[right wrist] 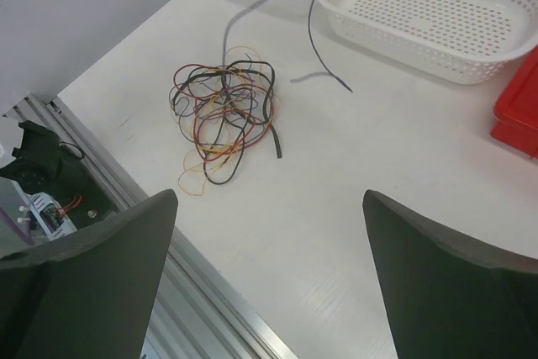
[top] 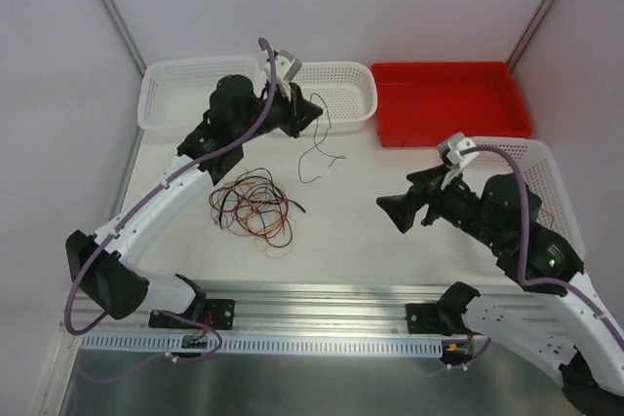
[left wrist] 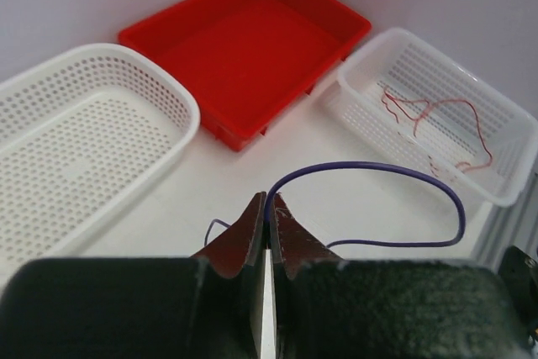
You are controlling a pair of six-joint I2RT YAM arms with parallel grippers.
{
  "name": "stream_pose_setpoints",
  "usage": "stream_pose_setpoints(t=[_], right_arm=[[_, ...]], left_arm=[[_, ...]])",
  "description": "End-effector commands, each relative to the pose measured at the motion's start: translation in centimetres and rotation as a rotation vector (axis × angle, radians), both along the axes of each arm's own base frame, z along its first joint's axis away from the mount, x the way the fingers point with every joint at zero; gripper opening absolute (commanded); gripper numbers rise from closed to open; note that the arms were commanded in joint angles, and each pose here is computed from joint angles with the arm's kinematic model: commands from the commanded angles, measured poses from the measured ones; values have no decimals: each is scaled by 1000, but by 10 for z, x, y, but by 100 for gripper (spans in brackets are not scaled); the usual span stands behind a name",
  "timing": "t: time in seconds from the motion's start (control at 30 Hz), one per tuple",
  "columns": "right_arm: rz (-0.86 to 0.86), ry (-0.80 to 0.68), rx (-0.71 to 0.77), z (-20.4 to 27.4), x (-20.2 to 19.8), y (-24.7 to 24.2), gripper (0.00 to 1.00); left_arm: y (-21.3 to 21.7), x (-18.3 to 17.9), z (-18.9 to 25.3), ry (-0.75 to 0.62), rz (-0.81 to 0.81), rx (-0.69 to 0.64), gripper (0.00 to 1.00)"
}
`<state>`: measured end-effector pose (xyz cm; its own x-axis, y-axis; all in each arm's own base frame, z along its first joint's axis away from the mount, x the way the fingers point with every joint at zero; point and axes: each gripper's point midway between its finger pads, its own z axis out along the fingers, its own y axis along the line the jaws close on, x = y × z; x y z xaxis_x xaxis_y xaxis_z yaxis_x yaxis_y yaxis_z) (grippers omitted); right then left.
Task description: Untangle the cables
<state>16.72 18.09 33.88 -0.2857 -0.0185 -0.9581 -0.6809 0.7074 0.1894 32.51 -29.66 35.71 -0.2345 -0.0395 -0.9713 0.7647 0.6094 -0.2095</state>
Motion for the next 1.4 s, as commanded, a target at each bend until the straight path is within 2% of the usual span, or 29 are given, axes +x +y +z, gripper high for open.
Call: stream_pose_setpoints(t=[0.0, 0.03, 0.1, 0.13, 0.2, 0.23, 0.3, 0.33, 0.37, 0.53, 0.57, 0.63, 0.67, 0.7, 0.77, 0.8, 0.87, 0.9, 0.97, 1.03, 1.07, 1.13, 1.17, 1.2, 1.23, 1.27, 1.3, 1.33, 1.37], right_arm=[[-63, 18, -54, -21, -5, -22, 97], [-75, 14, -50, -23, -9, -28, 97], [-108, 44, -87, -41, -11, -38, 97], [-116, 48, -91, -45, -16, -44, 97], [-133, 72, -101, -57, -18, -49, 97], [-141, 75, -96, -59, -21, -52, 97], [-151, 93, -99, -67, -22, -54, 97], [-154, 98, -104, -70, -22, -55, 97], [-161, 106, -102, -71, -22, -56, 97], [-173, 131, -119, -81, -20, -55, 97], [-169, 137, -122, -82, -20, -54, 97], [-169, 152, -131, -86, -19, -52, 97], [-169, 163, -139, -90, -19, -52, 97], [-171, 171, -143, -91, -19, -52, 97], [-168, 181, -149, -93, -19, -51, 97], [-168, 188, -149, -93, -20, -51, 97], [-171, 192, -148, -94, -20, -51, 97], [-171, 194, -146, -93, -21, -51, 97], [-180, 205, -155, -96, -19, -52, 97], [-166, 226, -169, -100, -20, -48, 97], [-164, 236, -178, -103, -20, -48, 97], [-144, 255, -188, -107, -21, -44, 97], [-136, 271, -201, -111, -21, -41, 97], [-128, 285, -211, -114, -21, -39, 97], [-107, 296, -212, -115, -23, -35, 97], [-100, 306, -216, -116, -22, -33, 97], [-92, 310, -220, -118, -19, -28, 97], [-79, 313, -218, -119, -19, -24, 97], [-81, 312, -215, -120, -17, -22, 97]], left_arm=[[14, 41, 20, -28, 86, -10, 0], [17, 51, 37, -57, 108, -27, 0], [22, 78, 33, -47, 164, -19, 0], [30, 91, 49, -74, 197, -35, 0], [32, 119, 39, -62, 236, -20, 0], [38, 130, 53, -89, 259, -35, 0], [36, 158, 36, -66, 287, -18, 0], [40, 169, 49, -90, 304, -33, 0], [36, 187, 26, -57, 310, -14, 0], [39, 246, -2, -23, 379, -24, 0], [40, 264, -32, 17, 396, -4, 0], [39, 281, -41, 18, 408, -18, 2], [41, 296, -71, 52, 424, 1, 7], [41, 303, -72, 45, 429, -5, 26], [44, 314, -102, 83, 445, 13, 49], [48, 316, -107, 94, 451, 14, 62], [53, 312, -104, 102, 460, 10, 76], [57, 309, -111, 128, 477, 14, 88], [64, 298, -89, 111, 493, -1, 94], [67, 283, -93, 134, 484, 14, 99], [69, 270, -65, 104, 474, -7, 99], [73, 249, -72, 144, 471, 0, 99], [79, 231, -44, 116, 473, -26, 99], [83, 218, -62, 171, 481, -17, 99], [89, 207, -60, 185, 502, -24, 99], [96, 187, -36, 167, 514, -59, 99], [102, 171, -64, 253, 536, -46, 99], [109, 152, -47, 241, 544, -69, 99], [114, 136, -60, 299, 555, -50, 99]])
